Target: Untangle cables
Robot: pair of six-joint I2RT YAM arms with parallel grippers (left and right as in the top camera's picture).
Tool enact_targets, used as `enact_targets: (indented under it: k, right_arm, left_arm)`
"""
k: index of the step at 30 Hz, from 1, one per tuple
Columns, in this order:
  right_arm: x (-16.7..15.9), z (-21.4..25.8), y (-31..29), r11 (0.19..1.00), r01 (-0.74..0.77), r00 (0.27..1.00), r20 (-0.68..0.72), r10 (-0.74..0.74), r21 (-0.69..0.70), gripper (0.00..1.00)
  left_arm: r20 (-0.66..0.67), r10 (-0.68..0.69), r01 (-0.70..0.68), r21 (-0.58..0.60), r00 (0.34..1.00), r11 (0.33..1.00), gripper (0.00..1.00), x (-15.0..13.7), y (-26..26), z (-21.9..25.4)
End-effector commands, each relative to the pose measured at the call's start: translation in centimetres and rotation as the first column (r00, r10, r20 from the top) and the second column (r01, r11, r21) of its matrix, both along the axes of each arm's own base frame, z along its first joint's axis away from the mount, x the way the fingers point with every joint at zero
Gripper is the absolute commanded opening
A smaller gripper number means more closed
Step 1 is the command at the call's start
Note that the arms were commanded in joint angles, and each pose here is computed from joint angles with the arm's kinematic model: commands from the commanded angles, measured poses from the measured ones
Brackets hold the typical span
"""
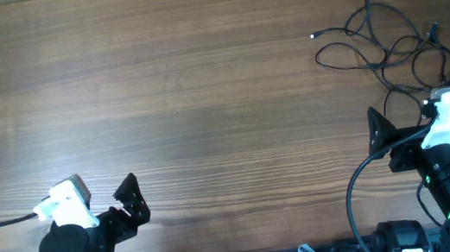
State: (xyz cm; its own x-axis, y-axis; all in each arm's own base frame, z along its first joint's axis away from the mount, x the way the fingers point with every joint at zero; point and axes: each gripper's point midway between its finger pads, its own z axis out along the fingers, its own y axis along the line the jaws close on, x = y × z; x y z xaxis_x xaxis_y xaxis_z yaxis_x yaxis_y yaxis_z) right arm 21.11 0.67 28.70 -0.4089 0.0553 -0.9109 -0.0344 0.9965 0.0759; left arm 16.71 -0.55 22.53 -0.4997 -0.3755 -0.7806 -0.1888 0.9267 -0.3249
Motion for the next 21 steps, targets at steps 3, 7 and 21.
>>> enact_targets:
  k: [3, 7, 21]
  right_arm:
    - [-1.5, -3.0, 0.1, 1.0, 0.006, 0.991, -0.13, -0.004, 0.015, 1.0]
    - [-2.5, -4.5, 0.1, 1.0, 0.007, 0.979, -0.202, -0.003, 0.019, 1.0]
    - [1.2, -0.4, 3.4, 0.989, -0.145, 0.823, 0.55, 0.143, -0.041, 1.0]
  left_arm:
    - [-0.108, 0.006, -0.005, 0.008, 0.994, 1.0, 1.0, -1.6, 0.2, -2.4]
    - [-0.11, 0.006, -0.005, 0.008, 0.994, 1.0, 1.0, -1.6, 0.2, -2.4]
    - [-0.11, 0.006, -0.005, 0.008, 0.994, 1.0, 1.0, -1.6, 0.2, -2.4]
